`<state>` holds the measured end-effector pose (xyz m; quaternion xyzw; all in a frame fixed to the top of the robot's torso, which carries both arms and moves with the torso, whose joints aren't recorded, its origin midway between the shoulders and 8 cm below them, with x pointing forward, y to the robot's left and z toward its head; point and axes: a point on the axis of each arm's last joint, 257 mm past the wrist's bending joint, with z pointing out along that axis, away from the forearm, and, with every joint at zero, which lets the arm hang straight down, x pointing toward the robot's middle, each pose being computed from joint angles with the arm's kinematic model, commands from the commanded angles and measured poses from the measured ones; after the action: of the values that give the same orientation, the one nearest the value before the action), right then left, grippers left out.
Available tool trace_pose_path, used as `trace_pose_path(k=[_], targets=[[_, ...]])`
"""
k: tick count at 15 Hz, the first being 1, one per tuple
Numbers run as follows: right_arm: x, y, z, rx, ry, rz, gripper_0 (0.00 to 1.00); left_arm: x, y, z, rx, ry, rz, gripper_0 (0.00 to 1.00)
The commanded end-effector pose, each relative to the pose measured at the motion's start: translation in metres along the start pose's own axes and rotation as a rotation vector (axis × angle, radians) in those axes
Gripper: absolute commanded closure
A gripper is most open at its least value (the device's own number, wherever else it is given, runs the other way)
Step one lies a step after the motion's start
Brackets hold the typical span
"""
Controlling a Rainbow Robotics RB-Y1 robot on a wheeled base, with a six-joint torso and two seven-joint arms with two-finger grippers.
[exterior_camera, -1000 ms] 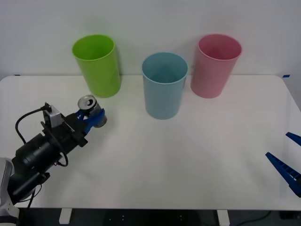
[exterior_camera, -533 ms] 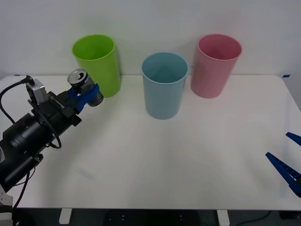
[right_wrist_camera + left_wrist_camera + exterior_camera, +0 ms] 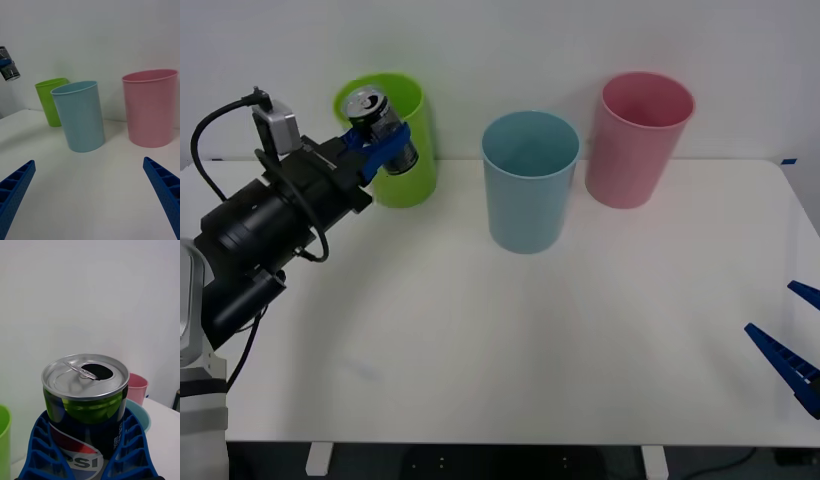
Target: Grasp the object on the table and drop it into the matching bin: aluminum can to the light blue bin, PET bottle to the pink bin.
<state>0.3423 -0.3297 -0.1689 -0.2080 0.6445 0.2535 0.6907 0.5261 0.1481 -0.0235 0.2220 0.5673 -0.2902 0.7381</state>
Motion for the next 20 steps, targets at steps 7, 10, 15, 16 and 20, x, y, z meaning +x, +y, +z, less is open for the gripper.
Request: trace_pose_path(k=[7, 10, 15, 16, 20], targets=[[0.0, 0.0, 0.0, 0.0, 0.0, 0.0, 0.0, 0.008, -0.016, 0.079, -0.005, 0.067, 0.022, 0.97], [0.0, 0.0, 0.0, 0.0, 0.0, 0.0, 0.0, 0.02, -0.026, 0.107, 0.022, 0.098, 0.028, 0.97], [0.0, 0.0, 0.0, 0.0, 0.0, 0.0, 0.0, 0.03, -0.036, 0.145, 0.032, 0.128, 0.056, 0.98], [0.0, 0.0, 0.0, 0.0, 0.0, 0.0, 0.0, 0.03, -0.036, 0.149, 0.031, 0.128, 0.061, 0.97], [0.0, 0.0, 0.0, 0.0, 0.0, 0.0, 0.0, 0.031, -0.044, 0.167, 0.033, 0.139, 0.09, 0.98]])
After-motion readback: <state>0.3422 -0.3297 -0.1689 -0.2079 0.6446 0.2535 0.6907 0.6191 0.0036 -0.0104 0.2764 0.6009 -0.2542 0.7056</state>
